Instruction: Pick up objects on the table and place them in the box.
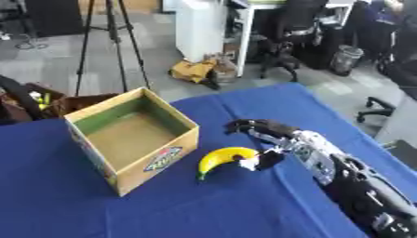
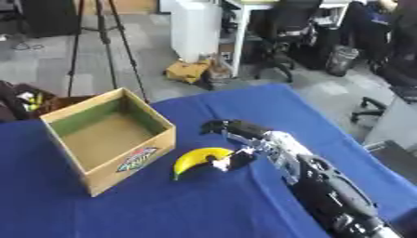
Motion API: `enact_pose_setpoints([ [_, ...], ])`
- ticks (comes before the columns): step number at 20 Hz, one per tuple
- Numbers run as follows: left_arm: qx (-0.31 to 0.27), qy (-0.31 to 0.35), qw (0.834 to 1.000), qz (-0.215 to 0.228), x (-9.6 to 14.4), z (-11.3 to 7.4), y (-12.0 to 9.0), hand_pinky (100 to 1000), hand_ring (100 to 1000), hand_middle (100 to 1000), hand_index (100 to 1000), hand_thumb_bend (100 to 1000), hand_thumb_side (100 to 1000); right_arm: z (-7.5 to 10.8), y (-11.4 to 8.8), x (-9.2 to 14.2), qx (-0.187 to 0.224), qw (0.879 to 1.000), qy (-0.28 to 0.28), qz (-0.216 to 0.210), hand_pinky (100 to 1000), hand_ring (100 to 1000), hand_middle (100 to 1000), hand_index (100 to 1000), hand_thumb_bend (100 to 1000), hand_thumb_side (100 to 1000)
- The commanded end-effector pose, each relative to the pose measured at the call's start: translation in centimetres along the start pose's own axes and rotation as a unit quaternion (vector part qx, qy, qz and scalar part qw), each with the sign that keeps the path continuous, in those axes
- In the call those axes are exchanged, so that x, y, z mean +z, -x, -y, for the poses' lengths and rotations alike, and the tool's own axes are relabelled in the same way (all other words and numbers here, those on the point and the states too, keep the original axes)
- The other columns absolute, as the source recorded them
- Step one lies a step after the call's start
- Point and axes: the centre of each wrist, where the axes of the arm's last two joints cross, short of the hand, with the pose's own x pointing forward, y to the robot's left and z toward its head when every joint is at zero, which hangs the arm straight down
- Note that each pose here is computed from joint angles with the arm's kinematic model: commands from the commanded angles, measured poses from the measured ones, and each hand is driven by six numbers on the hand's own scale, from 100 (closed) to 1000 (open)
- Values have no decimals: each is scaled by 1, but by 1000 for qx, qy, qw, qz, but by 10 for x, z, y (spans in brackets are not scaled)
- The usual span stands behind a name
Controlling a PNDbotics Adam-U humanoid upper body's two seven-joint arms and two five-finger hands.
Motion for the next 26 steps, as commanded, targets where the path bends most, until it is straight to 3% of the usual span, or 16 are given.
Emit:
enact_pose_setpoints([
  [1,-10,8,1000,11,-5,-2,-6,723,694,484,668,225,986,11,3,0,17,1000,0,-2,874,1000,916,921,154,515],
  [26,-10,10,1000,16,-6,-1,-7,724,697,483,669,222,985,-2,4,-6,30,999,-27,-9,845,1000,895,919,162,537],
])
